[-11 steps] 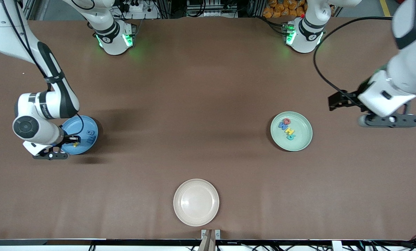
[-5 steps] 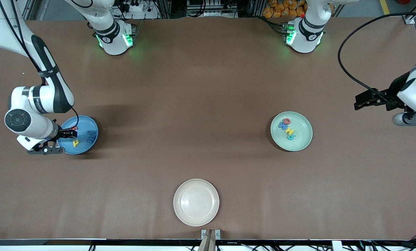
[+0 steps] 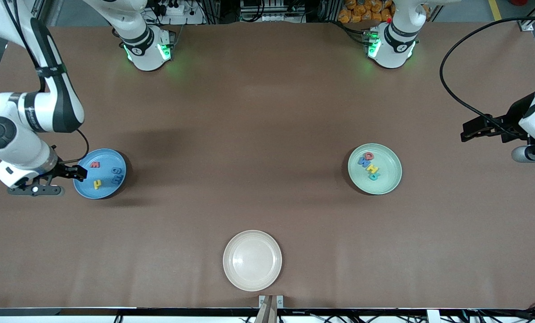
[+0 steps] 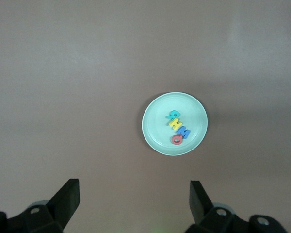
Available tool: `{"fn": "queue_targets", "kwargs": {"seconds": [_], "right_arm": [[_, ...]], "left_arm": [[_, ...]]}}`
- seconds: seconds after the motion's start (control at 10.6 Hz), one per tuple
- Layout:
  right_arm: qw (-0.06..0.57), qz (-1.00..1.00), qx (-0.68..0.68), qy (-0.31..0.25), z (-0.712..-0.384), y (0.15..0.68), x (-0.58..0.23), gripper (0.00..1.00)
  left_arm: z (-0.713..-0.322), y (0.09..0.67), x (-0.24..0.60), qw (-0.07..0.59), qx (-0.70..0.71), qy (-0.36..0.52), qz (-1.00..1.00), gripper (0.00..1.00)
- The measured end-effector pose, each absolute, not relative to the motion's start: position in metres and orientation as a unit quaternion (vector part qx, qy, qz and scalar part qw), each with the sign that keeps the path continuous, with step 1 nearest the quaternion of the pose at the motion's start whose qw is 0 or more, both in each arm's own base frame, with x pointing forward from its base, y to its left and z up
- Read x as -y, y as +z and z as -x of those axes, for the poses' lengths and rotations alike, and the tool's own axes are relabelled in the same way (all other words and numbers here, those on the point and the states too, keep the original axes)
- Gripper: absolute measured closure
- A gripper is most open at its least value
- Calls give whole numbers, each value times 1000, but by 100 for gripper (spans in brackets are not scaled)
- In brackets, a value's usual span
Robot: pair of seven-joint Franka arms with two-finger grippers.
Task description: Sort upper and lower case letters into plates
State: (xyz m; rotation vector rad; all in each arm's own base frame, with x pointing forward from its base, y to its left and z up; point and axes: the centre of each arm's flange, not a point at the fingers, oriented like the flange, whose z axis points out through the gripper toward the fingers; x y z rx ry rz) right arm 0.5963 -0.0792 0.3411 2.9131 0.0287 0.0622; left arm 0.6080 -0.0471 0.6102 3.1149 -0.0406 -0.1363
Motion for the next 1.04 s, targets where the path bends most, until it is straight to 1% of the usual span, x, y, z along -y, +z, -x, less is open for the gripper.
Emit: {"fn": "queue_targets", "kwargs": {"seconds": [0.28,0.47,0.66,0.85,1.04], "right_arm": [[73,-997,-13,16,-567,360,13,0],[52,-999,6,6,-553,390,-1,0],[51,-999,14,13,-555,442,-5,0],[52,-998,8,29,-565,513,-21,0],[49,-998,0,47,-567,579,-39,0]], "left_arm": [[-607,603,44,11,11,-54,-998,0],[-600,595,39,12,6,-62,-998,0],[-588,598,35,13,4,-61,-998,0],[-582,603,33,15,3,-57,-998,0],[-584,600,30,17,0,-52,-999,0]]}}
